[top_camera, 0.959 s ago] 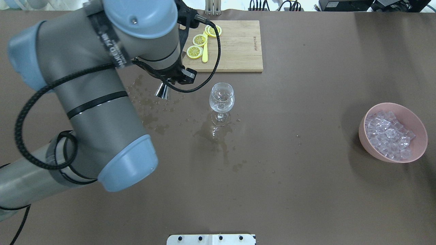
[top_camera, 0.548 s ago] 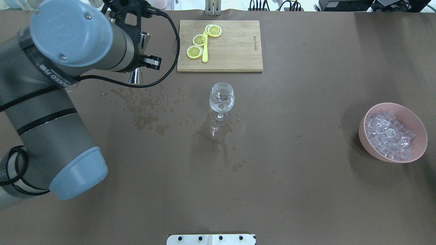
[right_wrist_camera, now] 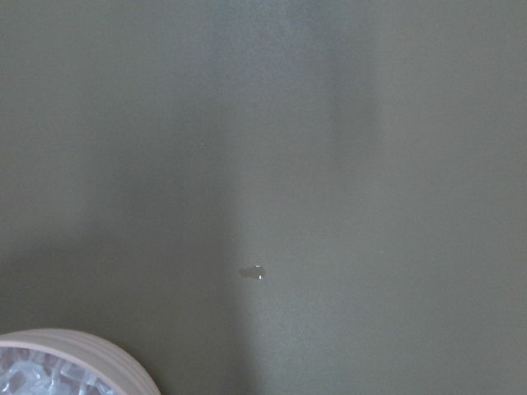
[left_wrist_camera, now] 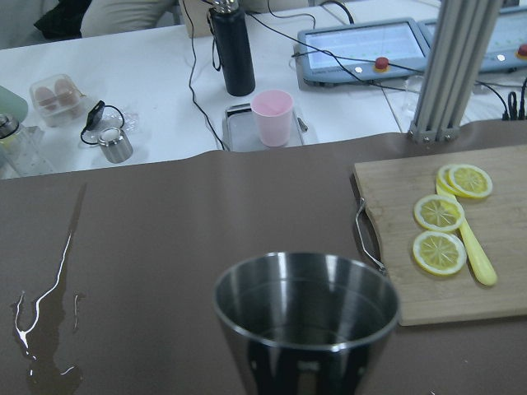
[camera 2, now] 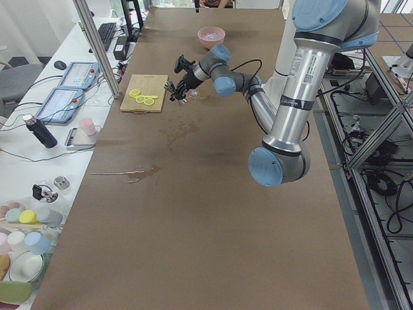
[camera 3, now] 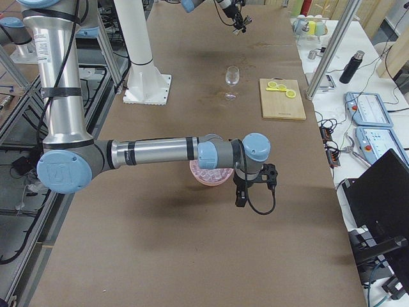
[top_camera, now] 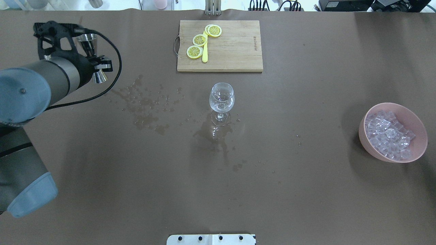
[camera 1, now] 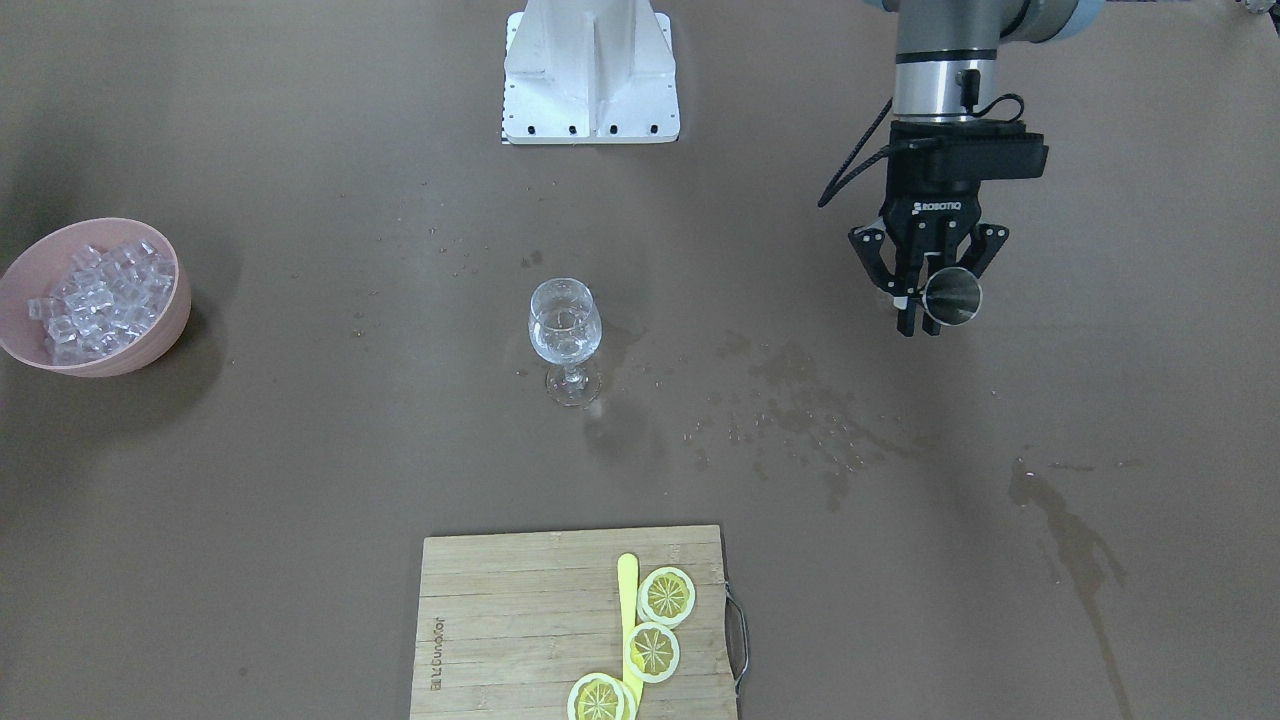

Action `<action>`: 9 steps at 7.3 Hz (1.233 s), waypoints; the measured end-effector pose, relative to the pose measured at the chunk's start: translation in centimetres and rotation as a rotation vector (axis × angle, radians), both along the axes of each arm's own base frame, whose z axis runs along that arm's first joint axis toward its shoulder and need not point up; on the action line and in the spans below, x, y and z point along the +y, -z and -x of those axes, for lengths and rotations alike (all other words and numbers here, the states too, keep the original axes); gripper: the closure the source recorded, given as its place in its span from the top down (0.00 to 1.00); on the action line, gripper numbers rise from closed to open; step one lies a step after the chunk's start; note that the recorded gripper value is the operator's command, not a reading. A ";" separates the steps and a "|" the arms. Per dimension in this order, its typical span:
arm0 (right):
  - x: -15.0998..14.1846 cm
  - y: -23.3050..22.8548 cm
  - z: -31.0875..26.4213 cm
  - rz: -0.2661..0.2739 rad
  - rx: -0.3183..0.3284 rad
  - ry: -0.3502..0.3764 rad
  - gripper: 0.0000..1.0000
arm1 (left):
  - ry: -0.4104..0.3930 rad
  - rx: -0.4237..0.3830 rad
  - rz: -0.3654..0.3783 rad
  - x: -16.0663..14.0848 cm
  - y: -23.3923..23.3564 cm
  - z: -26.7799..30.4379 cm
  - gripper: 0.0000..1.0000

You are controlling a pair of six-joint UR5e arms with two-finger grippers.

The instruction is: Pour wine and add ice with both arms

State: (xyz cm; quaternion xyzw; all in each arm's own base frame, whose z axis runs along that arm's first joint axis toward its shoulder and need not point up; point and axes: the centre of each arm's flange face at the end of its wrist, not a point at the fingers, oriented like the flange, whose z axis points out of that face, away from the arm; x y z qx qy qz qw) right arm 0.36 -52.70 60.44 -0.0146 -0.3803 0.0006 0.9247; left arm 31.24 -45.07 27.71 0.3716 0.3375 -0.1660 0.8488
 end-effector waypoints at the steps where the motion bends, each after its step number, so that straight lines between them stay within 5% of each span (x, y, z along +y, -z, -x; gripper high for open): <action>1: 0.0 0.1 0.0 -0.001 0.000 -0.001 1.00 | 0.066 0.022 -0.011 1.5 -3.1 -0.6 0.00; 5: 0.0 0.2 0.0 -0.003 0.000 -0.002 1.00 | 0.253 0.058 -0.055 8.8 -10.2 -10.4 0.00; 9: 0.0 0.2 0.0 -0.004 0.000 -0.001 1.00 | 0.345 0.048 -0.072 9.7 -14.1 -13.1 0.00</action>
